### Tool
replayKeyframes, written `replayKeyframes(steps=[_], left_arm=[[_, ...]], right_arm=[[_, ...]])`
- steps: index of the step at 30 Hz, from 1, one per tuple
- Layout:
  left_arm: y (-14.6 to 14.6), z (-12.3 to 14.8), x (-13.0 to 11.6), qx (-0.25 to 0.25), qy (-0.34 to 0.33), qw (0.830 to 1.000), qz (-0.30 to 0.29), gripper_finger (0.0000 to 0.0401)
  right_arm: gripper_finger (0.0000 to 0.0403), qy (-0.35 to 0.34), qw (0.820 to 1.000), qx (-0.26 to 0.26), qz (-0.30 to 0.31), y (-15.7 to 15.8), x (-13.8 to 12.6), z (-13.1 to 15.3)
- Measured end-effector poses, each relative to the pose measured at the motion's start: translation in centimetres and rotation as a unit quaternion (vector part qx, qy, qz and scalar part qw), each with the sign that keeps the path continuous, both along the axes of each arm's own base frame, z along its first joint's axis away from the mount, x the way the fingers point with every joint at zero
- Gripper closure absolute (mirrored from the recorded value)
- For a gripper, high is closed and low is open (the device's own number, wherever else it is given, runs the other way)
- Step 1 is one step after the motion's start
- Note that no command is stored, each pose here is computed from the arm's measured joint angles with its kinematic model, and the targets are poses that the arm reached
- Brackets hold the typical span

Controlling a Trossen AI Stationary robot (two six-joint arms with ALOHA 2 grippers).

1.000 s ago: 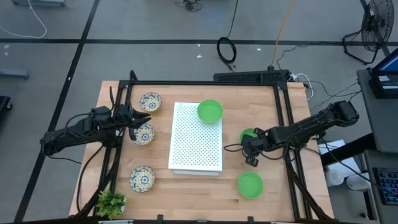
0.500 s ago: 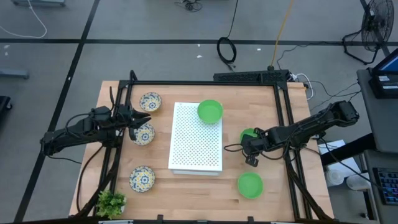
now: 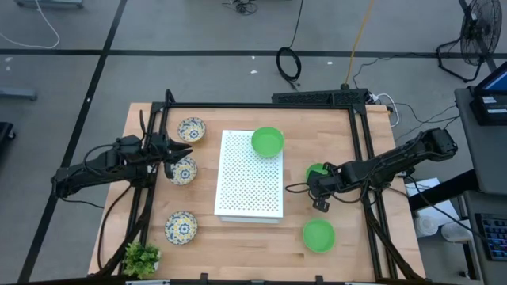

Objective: Pick & Place Mini bowls
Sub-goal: Stack the top green bowl on the green bowl on the shelf

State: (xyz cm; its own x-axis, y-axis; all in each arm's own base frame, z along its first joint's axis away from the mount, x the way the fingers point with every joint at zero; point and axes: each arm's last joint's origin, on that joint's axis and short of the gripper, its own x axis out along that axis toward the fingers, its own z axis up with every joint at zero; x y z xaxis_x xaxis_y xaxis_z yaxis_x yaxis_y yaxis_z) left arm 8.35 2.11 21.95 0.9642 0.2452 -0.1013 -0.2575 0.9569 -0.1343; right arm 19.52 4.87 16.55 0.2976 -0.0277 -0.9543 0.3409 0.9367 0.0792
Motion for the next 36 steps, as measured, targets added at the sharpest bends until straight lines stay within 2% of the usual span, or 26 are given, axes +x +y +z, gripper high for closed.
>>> replayKeyframes(steps=[36], left_arm=[[0.00,0.00,0.00,0.000,0.000,1.000,0.000,0.0313]], right_arm=[[0.0403,0.003,0.996,-0.025,0.085,0.01,0.00,-0.01]])
